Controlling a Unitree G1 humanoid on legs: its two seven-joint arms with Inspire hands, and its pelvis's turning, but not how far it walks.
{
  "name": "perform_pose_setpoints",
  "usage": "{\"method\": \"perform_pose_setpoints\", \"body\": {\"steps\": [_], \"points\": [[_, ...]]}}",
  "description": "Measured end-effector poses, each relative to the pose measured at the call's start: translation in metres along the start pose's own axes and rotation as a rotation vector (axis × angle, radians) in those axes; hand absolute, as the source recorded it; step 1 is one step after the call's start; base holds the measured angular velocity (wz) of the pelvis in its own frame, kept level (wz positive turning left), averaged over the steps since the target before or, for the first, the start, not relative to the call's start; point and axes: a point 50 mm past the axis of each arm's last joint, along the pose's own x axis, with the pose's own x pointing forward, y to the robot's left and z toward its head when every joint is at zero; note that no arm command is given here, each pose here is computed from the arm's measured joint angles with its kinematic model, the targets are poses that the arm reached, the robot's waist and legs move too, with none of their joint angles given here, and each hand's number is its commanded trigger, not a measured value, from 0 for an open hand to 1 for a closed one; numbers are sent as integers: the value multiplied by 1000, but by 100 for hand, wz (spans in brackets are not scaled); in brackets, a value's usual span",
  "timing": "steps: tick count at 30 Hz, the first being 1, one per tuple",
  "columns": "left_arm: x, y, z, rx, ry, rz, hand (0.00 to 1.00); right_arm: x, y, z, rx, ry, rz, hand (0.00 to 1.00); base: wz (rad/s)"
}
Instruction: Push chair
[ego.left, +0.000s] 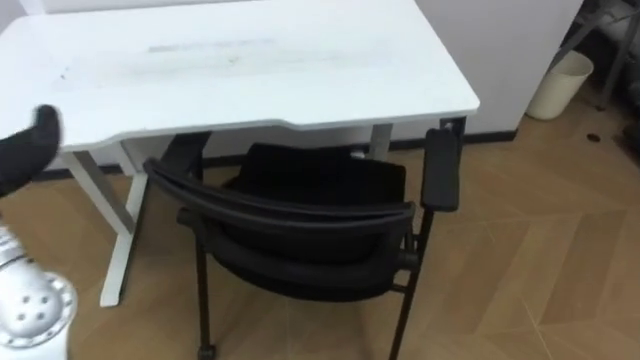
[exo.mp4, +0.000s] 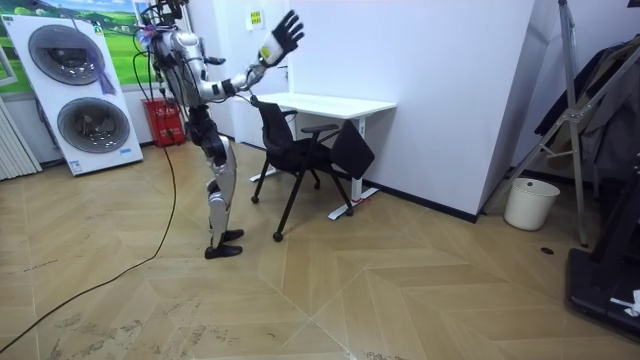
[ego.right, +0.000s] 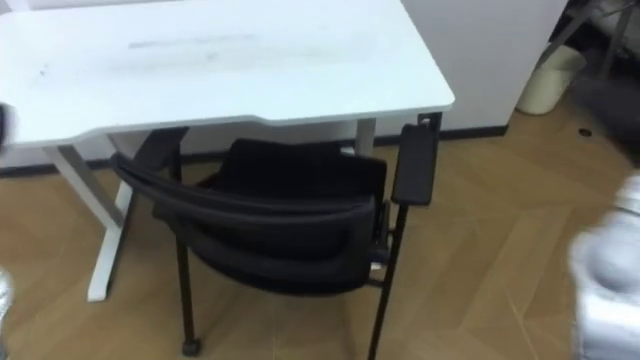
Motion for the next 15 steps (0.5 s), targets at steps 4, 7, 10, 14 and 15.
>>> {"method": "perform_pose_setpoints", "body": {"steps": [4,7,10,14,15], "points": [[-19,39,-41,-51,331,220,0,-33,-66,-48,35,406,-278,0,-1],[-49,63,-79,-49,620,321,0,-72,-103,-81,-11,696,-407,0,-1],[-89,97,-116,22,903,395,0,-113,-137,-114,-53,975,-548,0,-9],[-152,138,-146,114,1254,457,0,-180,-181,-140,-168,1296,-687,0,-9],[-161,143,-149,134,1292,459,0,-189,-187,-141,-198,1330,-686,0,0]]}}
